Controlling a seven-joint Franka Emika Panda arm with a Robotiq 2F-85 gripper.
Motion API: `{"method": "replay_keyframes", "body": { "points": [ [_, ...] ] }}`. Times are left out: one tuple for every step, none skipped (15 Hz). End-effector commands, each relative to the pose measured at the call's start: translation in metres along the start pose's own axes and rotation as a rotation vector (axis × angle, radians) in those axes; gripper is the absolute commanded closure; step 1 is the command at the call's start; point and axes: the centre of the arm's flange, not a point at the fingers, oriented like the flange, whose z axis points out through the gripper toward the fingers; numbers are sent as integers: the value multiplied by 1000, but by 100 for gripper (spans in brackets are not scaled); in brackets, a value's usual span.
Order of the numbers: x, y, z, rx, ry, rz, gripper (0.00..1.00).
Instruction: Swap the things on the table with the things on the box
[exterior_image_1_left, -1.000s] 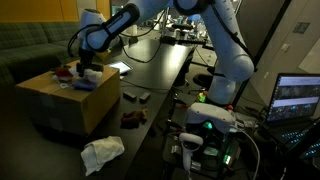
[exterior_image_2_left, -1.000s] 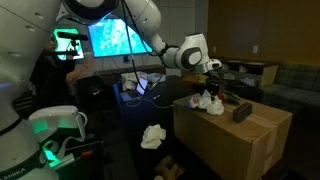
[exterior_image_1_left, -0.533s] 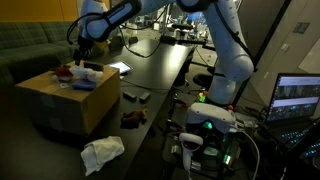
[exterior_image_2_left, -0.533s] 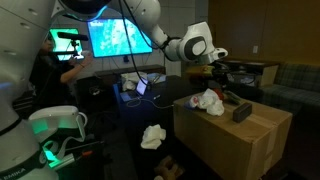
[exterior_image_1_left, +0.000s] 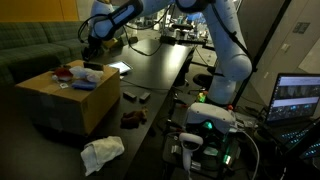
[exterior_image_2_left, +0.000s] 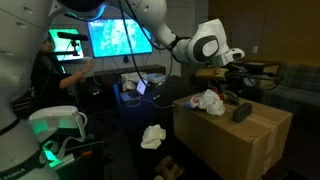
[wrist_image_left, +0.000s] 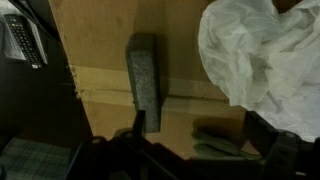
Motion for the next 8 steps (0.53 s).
{"method": "replay_keyframes", "body": {
  "points": [
    [2,12,18,15,-11,5,0],
    [0,13,24,17,-19,6,0],
    [-3,13,31,19,-27,4,0],
    [-4,14,37,20,-33,5,0],
    [-6,15,43,20,-42,2,0],
    [-7,15,50,16,-48,2,0],
    [-8,17,58,11,-57,4,0],
    [-9,18,63,11,-64,4,0]
  ]
}}
